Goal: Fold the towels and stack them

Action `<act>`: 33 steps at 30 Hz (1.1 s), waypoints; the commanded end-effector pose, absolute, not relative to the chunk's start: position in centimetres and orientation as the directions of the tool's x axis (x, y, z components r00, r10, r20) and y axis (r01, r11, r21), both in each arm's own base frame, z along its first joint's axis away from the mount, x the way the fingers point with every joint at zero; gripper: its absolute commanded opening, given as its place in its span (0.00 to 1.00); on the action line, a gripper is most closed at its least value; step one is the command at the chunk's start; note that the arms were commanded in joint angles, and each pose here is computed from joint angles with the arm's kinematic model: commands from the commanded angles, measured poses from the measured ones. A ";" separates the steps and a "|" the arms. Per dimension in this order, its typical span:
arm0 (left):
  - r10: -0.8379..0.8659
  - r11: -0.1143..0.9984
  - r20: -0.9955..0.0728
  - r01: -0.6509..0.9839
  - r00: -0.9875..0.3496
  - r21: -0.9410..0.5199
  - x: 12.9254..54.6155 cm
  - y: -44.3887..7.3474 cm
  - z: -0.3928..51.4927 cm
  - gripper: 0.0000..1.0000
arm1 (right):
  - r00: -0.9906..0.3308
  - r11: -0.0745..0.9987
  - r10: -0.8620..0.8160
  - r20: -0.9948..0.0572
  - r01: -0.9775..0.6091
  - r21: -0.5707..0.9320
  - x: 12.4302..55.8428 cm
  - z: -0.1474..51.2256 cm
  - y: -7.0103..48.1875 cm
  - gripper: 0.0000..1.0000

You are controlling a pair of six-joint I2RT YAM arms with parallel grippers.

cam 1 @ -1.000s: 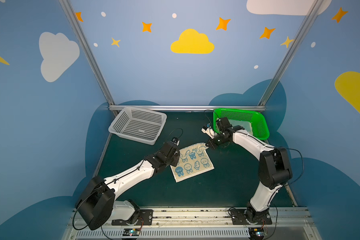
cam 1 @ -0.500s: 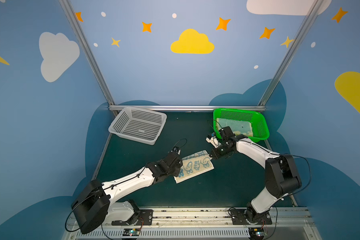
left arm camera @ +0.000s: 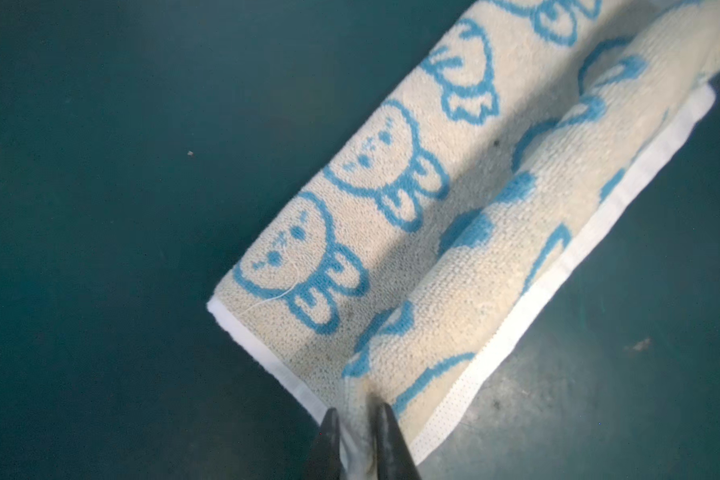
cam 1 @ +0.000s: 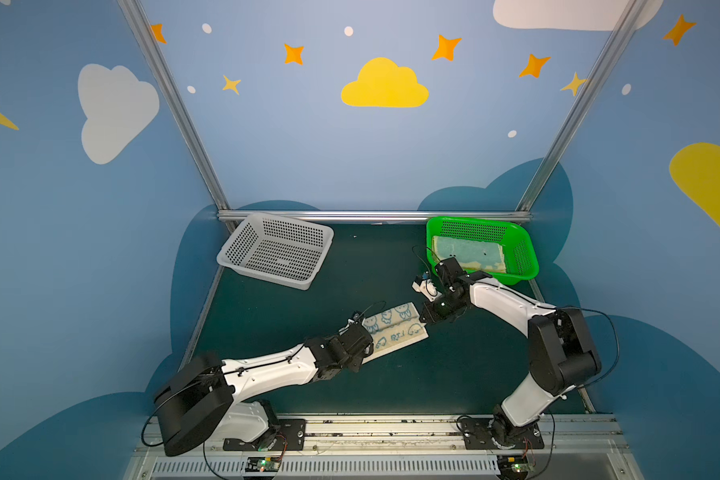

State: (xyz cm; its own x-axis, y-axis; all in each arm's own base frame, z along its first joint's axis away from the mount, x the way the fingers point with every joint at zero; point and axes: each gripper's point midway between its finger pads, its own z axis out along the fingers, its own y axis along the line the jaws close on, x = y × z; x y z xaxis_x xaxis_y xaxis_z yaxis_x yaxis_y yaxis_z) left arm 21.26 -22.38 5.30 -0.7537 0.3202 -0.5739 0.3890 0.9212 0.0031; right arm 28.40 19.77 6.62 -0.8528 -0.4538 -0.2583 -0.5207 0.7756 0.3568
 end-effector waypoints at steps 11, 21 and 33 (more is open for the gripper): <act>0.364 0.905 -0.650 0.417 -0.667 0.078 18.8 -21.8 6.0 0.59 | -0.894 0.832 -0.358 -0.269 -0.436 0.344 27.3 8.5 18.7 0.29; 0.201 0.929 -0.801 0.369 -0.564 -0.027 20.2 -20.8 10.4 0.79 | -0.894 0.820 -0.272 -0.357 -0.409 0.400 29.1 11.4 19.9 0.66; 0.217 0.937 -0.708 0.348 -0.672 -0.043 23.9 -23.0 8.7 0.78 | -0.954 0.865 -0.167 -0.248 -0.262 0.427 31.2 8.6 19.0 0.86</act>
